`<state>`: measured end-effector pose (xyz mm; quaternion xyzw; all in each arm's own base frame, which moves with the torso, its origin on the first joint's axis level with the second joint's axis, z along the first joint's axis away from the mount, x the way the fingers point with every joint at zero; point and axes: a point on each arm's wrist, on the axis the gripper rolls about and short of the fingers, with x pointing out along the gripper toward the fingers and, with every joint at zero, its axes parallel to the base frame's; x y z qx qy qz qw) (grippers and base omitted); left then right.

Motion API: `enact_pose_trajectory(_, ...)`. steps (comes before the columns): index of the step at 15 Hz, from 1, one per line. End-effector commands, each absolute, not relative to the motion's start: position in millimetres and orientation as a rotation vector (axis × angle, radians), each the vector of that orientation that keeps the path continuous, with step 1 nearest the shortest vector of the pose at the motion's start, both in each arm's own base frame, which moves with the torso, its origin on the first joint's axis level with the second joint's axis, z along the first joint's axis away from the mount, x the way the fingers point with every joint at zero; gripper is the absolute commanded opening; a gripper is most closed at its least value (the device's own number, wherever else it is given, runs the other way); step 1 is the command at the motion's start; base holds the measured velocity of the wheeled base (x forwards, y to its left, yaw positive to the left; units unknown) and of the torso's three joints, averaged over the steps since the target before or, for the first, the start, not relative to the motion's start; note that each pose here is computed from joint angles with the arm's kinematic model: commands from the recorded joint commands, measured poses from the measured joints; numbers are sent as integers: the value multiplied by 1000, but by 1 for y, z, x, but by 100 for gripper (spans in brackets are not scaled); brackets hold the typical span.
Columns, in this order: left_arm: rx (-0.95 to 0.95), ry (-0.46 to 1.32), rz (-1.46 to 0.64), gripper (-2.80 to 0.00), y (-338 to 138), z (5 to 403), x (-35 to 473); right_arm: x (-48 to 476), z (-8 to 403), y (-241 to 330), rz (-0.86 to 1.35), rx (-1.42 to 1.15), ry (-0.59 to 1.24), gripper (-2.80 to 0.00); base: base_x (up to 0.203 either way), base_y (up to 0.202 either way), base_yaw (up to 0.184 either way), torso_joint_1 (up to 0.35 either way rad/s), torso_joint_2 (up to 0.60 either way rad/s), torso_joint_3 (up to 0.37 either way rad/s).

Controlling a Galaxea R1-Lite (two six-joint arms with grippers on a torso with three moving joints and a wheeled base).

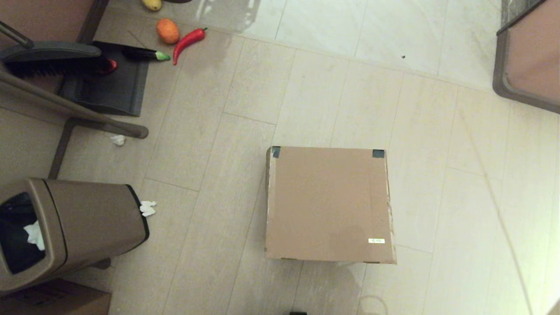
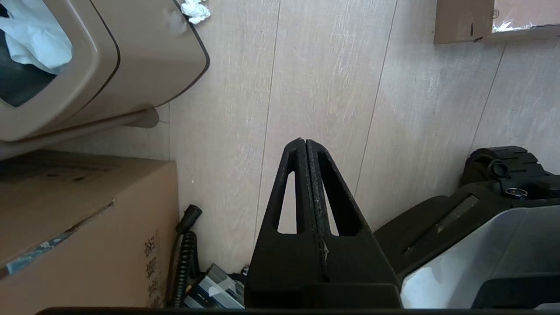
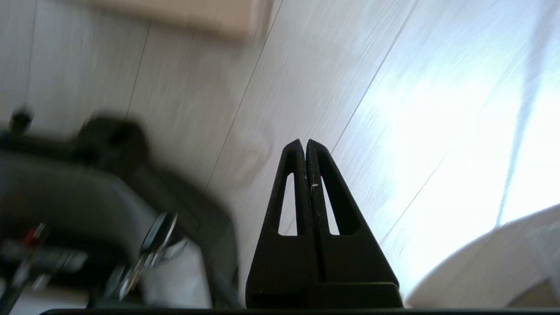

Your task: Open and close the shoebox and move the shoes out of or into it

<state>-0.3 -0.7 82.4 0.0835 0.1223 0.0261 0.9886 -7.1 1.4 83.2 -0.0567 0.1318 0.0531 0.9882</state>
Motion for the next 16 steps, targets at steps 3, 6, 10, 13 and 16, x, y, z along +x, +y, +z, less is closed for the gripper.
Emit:
enact_pose_trajectory(3, 129, 281, 55, -280, -1, 79, -1, -25, 75, 1, 59, -123, 29, -280, 0, 0, 0, 0, 0, 0)
enact_pose_trajectory(6, 44, 295, 81, -280, 0, 78, -1, -23, 75, 1, 40, -115, 5, -280, 0, 0, 0, 0, 0, 0)
enact_pose_trajectory(10, 44, 295, 81, -280, 0, 78, -1, -23, 74, 1, 43, -92, 6, -280, 0, 0, 0, 0, 0, 0)
enact_pose_trajectory(13, 44, 295, 81, -280, 0, 78, -1, -23, 74, 1, 43, -93, 7, -280, 0, 0, 0, 0, 0, 0)
enact_pose_trajectory(16, 44, 295, 81, -280, 0, 78, -1, -23, 74, 1, 45, -109, 7, -280, 0, 0, 0, 0, 0, 0)
